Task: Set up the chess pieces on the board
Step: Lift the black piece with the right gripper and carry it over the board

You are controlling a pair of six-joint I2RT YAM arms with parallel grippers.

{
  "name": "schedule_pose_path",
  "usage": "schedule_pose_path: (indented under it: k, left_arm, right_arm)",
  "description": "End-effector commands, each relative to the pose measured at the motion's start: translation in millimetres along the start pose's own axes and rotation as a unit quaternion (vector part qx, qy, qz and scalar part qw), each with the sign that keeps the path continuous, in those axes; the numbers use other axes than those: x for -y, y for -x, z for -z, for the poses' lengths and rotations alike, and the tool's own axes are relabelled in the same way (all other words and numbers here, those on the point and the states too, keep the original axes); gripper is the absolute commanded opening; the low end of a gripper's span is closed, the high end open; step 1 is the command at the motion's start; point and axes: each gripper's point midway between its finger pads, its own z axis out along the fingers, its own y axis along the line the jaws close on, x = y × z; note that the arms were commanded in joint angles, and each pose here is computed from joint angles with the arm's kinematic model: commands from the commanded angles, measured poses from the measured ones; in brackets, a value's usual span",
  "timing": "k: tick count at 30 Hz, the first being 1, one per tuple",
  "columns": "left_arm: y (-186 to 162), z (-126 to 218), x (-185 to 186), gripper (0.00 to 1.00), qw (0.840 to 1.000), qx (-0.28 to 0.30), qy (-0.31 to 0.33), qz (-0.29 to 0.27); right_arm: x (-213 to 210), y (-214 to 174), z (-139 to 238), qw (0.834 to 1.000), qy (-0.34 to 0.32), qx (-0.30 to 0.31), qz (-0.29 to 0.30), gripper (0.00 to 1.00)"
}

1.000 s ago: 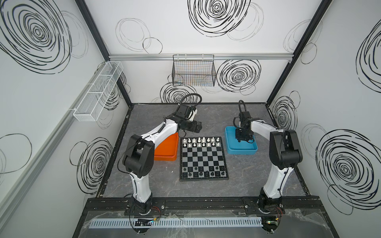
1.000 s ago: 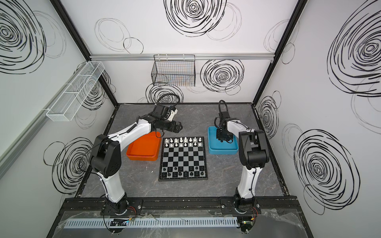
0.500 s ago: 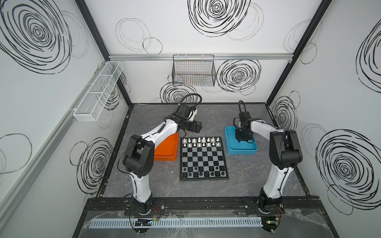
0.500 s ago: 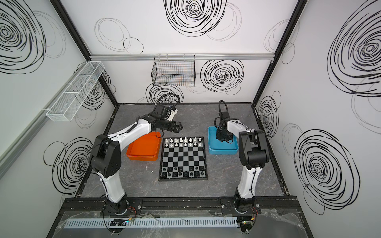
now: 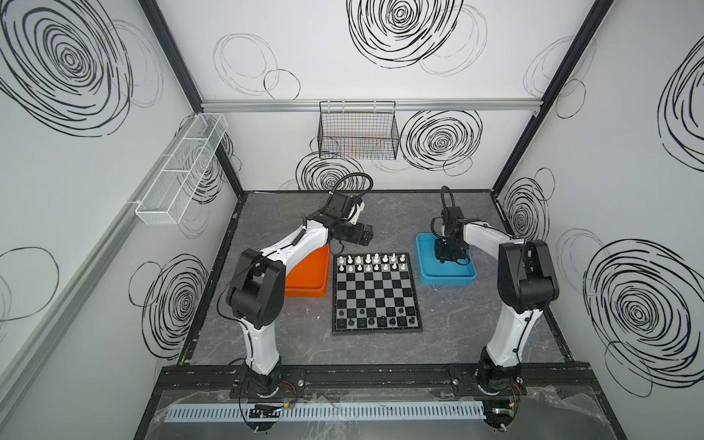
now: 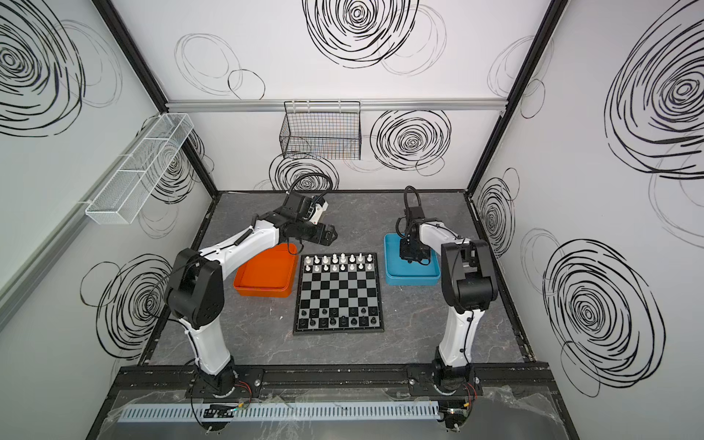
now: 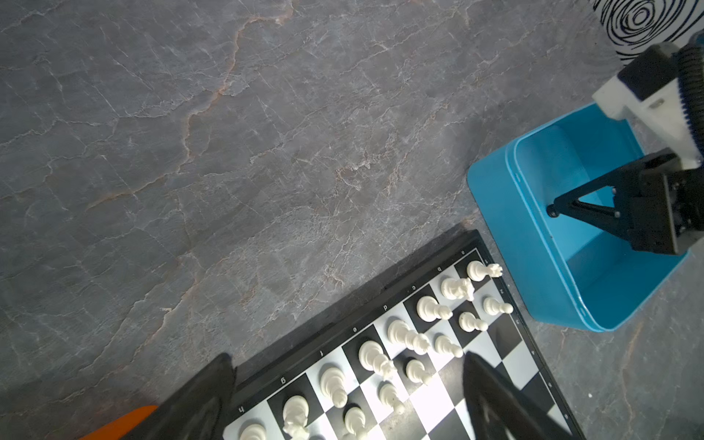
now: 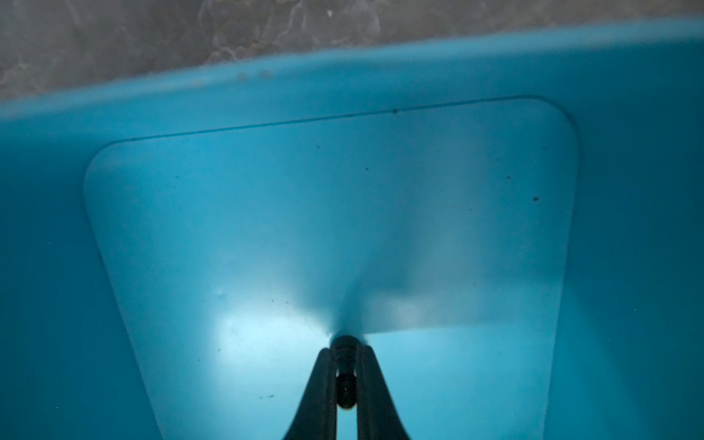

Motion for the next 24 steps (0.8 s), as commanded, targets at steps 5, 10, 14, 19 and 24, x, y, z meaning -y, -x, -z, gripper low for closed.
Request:
schedule_pose_path:
  k: [5,10,14,19,24]
  left_arm:
    - [2,-5,0,0.96,1.0,0.004,0.001,0.0]
    - [8,2,-10,0.96,1.0,0.013,0.004,0.011]
    - [15,11,-23,0.96,0.999,0.025,0.013,0.024]
    - [23,26,-45,0.96,0.998,0.043,0.037,0.038]
    - [31,42,-69,0.96,0.995,0.063,0.05,0.062]
  right_arm:
    - [-3,0,36,1.0,-0.003,0.004,0.01,0.09]
    - [-17,-3,73,0.999,-0.001,0.029,0.039,0.1]
    - [-53,-25,95,0.995,0.02,0.041,0.089,0.1]
    - [-122,-64,114,0.984,0.079,0.06,0.151,0.09]
    - [-177,-106,117,0.973,0.114,0.058,0.193,0.09]
